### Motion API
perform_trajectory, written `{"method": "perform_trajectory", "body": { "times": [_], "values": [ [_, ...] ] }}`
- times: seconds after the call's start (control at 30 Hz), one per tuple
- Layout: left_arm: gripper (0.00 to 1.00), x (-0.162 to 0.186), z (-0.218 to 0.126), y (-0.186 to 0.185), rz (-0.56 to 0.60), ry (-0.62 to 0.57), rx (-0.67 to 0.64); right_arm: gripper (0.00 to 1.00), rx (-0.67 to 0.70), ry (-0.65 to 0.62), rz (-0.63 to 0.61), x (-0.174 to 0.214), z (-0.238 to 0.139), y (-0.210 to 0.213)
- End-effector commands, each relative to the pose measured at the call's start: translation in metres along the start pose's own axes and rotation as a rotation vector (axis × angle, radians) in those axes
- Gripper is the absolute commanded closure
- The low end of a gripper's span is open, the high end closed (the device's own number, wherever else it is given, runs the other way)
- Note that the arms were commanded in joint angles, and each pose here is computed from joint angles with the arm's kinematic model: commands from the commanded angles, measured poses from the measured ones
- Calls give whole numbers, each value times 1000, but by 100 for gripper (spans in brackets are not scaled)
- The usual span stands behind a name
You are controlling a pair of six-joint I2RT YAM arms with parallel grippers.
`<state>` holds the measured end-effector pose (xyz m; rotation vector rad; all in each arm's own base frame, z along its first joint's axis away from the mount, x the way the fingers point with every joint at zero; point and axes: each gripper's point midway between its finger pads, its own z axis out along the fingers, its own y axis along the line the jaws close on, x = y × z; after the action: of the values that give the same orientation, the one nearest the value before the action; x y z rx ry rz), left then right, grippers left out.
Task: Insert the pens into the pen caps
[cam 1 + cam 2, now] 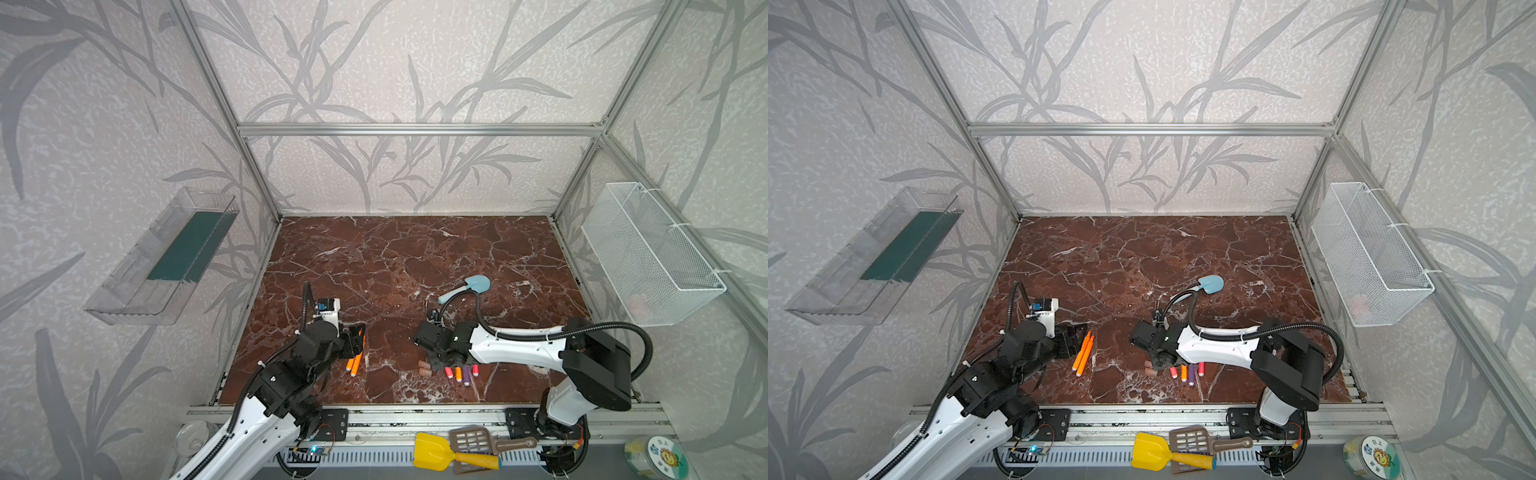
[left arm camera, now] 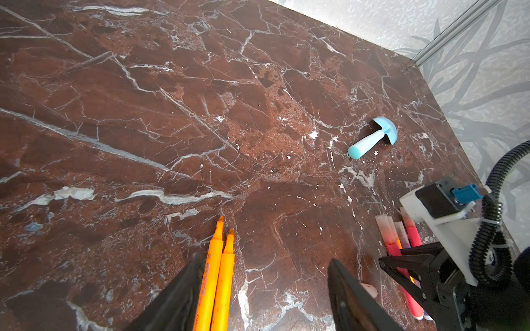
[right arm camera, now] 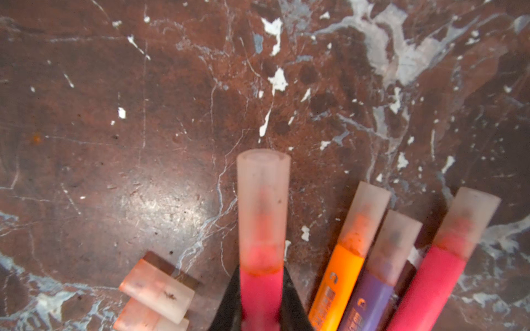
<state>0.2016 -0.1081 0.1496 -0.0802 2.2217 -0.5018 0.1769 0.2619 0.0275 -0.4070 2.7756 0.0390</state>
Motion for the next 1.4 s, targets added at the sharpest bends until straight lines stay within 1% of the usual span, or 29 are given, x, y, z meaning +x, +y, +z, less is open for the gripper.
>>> {"method": "perform_trajectory", "body": {
  "times": [0.0,0.2,0.23,0.4,0.63,0.77,0.9,0.93,1.0,1.03,1.1,1.2,1.37],
  "values": [
    [29,-5,-2,1,-16,-8,-17,100,35,42,4,11,7,-8],
    [29,-2,5,-2,-11,12,-17,100,50,58,9,14,18,-7],
    [29,-2,5,-2,-10,14,-16,100,68,77,2,17,25,-7],
    [29,-3,4,-2,-12,3,-13,100,93,80,1,17,29,-9],
    [28,-4,1,-1,-17,-7,-8,86,127,67,6,16,28,-16],
    [28,-4,-1,-2,-24,-15,7,84,137,55,5,14,26,-19],
    [28,-5,-3,-3,-29,-23,17,84,146,38,15,13,25,-22],
    [28,-6,-4,-4,-29,-25,20,83,147,37,12,13,24,-23],
    [28,-5,-4,-4,-31,-23,19,75,157,39,11,14,25,-25],
    [28,-5,-4,-4,-32,-24,20,74,160,38,11,14,26,-26],
    [28,-6,-3,-4,-35,-25,23,75,165,34,17,15,27,-28],
    [28,-5,-3,-4,-34,-23,25,80,163,27,24,15,27,-29],
    [28,-5,-3,-5,-35,-23,28,80,180,19,30,14,24,-33]
  ]
}}
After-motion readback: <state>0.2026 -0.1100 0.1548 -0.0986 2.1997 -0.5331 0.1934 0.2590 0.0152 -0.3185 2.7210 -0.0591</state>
